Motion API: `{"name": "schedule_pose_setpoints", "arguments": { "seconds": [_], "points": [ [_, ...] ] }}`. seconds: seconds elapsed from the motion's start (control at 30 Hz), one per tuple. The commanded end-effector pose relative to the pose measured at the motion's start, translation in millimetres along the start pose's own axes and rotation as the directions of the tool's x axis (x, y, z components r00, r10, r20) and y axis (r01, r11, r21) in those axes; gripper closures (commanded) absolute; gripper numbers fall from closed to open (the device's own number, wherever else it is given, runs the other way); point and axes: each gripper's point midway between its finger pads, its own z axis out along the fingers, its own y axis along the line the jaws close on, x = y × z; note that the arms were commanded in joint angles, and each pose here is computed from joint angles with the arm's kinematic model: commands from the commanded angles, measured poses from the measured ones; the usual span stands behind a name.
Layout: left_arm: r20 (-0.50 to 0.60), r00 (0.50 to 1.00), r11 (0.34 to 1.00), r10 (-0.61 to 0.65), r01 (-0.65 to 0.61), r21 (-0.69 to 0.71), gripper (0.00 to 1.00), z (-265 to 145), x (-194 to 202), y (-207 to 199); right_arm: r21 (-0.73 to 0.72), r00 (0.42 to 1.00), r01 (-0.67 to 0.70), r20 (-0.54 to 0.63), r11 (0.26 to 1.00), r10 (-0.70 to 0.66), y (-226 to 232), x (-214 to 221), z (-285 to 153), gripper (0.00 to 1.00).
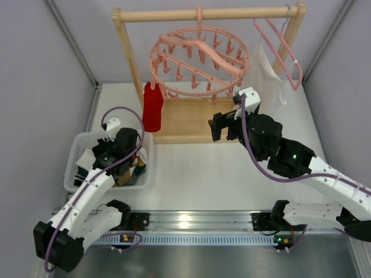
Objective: Remove the socks clipped to the hanger
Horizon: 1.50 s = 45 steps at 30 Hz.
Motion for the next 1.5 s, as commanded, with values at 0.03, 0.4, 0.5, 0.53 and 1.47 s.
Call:
{"name": "schedule_pose_setpoints", "arguments": {
  "seconds": [0.03, 0.4, 0.5, 0.53, 1.47],
  "points": [
    [-0.138, 0.989, 0.998, -0.06, 0.056, -0.03, 0.93, 23.3, 32.4, 11.6, -0.02, 0.998, -0.046, 0.037, 0.999, 0.046, 2.5, -8.8, -2.7, 0.01],
    [-0.089, 0.983, 0.987, -0.162, 0.161, -0.017, 0.18, 17.6, 10.3, 29.2, -0.024, 0.998, -0.047, 0.029, 0.999, 0.048, 3.4, -4.3, -2.1, 0.01],
    [-0.065, 0.984, 0.981, -0.168, 0.173, 0.088, 0.02, -2.4, -9.2, 16.4, -0.03, 0.998, -0.055, 0.034, 0.998, 0.056, 3.6, -5.5, -3.5, 0.01],
    [-0.055, 0.983, 0.975, -0.177, 0.183, 0.128, 0.02, -12.7, -15.6, 13.3, -0.034, 0.998, -0.056, 0.03, 0.998, 0.057, 4.1, -4.0, -4.0, 0.0],
    [0.039, 0.987, 0.478, -0.153, 0.039, 0.877, 0.01, -90.5, -88.0, -143.8, -0.231, 0.982, -0.163, 0.059, 0.959, 0.181, 21.4, 23.4, -28.8, 0.01]
  ]
}}
